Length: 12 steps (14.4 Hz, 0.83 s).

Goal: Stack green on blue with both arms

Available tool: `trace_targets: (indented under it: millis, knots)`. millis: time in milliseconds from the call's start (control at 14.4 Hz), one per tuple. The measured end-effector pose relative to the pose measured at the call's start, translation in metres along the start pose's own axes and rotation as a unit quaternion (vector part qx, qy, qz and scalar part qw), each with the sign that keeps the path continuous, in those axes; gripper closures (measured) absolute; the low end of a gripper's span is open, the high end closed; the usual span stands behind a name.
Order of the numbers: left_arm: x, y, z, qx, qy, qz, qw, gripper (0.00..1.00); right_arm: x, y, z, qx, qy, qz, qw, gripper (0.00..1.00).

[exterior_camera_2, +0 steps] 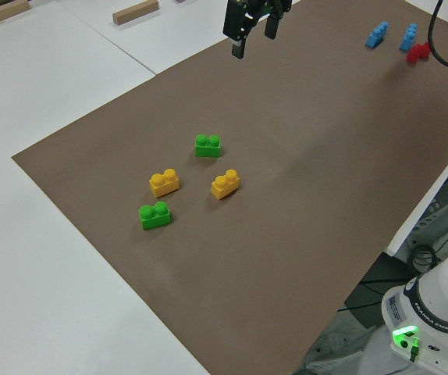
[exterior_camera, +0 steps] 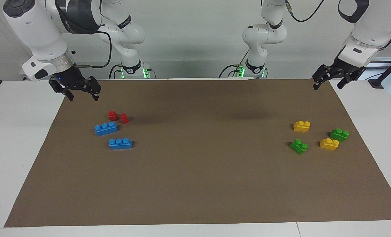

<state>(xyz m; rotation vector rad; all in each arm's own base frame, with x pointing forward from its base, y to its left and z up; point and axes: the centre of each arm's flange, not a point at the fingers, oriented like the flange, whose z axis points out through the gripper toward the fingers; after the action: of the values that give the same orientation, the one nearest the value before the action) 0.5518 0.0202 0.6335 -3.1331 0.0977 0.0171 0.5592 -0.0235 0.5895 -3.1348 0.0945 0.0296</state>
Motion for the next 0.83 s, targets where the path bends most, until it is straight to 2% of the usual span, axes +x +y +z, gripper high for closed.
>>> trace_targets:
  millis: [834]
  knots:
    - [-0.0042,-0.0006,-0.0021,-0.001,-0.006,-0.001,1.000,0.00,-0.0002,0.0025,0.0002,0.000,-0.001,-0.001,1.000,0.00]
